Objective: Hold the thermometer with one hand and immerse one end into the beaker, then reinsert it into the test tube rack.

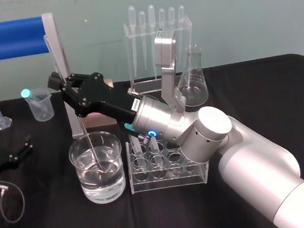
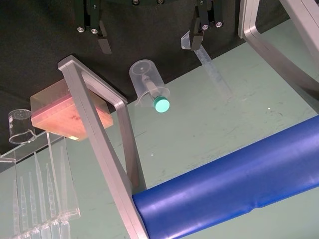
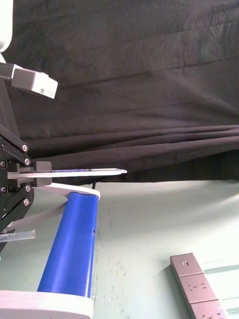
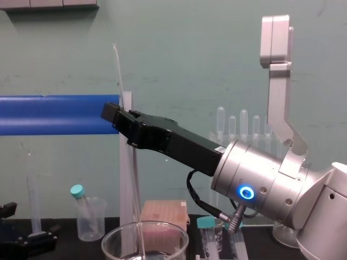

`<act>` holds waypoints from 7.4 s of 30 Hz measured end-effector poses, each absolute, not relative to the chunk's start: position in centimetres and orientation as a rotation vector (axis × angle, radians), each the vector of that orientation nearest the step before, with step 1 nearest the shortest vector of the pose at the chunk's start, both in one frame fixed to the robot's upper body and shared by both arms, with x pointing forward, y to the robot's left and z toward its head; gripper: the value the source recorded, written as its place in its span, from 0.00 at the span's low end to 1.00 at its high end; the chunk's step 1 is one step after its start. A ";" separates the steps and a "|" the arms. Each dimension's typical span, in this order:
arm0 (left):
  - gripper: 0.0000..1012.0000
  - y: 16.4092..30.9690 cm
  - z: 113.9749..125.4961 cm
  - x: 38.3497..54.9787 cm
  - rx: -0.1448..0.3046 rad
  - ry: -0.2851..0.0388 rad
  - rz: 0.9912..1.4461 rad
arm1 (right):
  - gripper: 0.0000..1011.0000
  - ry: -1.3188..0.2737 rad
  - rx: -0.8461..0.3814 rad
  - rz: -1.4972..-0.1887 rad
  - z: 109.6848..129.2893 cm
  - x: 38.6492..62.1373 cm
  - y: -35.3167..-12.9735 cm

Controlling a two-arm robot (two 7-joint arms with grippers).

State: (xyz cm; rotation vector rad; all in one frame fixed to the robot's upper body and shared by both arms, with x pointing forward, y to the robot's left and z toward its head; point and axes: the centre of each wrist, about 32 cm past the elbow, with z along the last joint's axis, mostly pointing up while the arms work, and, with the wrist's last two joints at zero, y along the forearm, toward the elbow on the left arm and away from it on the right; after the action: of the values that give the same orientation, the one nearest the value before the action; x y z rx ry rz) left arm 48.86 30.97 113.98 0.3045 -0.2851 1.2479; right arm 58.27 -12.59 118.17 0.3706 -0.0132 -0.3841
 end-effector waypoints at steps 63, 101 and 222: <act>1.00 31.0 114.0 48.9 0.304 -0.285 1.248 | 0.06 -0.013 0.371 -0.384 118.2 58.3 -12.6; 1.00 31.0 114.0 48.9 0.304 -0.285 1.248 | 0.06 -0.013 0.371 -0.384 118.2 58.3 -12.6; 1.00 31.0 114.0 48.9 0.304 -0.285 1.248 | 0.06 -0.272 0.496 -0.760 125.8 48.6 -26.6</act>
State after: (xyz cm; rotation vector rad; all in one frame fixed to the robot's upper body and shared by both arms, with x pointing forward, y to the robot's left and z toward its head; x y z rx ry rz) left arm 48.86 30.97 113.98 0.3045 -0.2850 1.2480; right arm 48.55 -26.61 125.76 0.4959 -0.2724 -0.7596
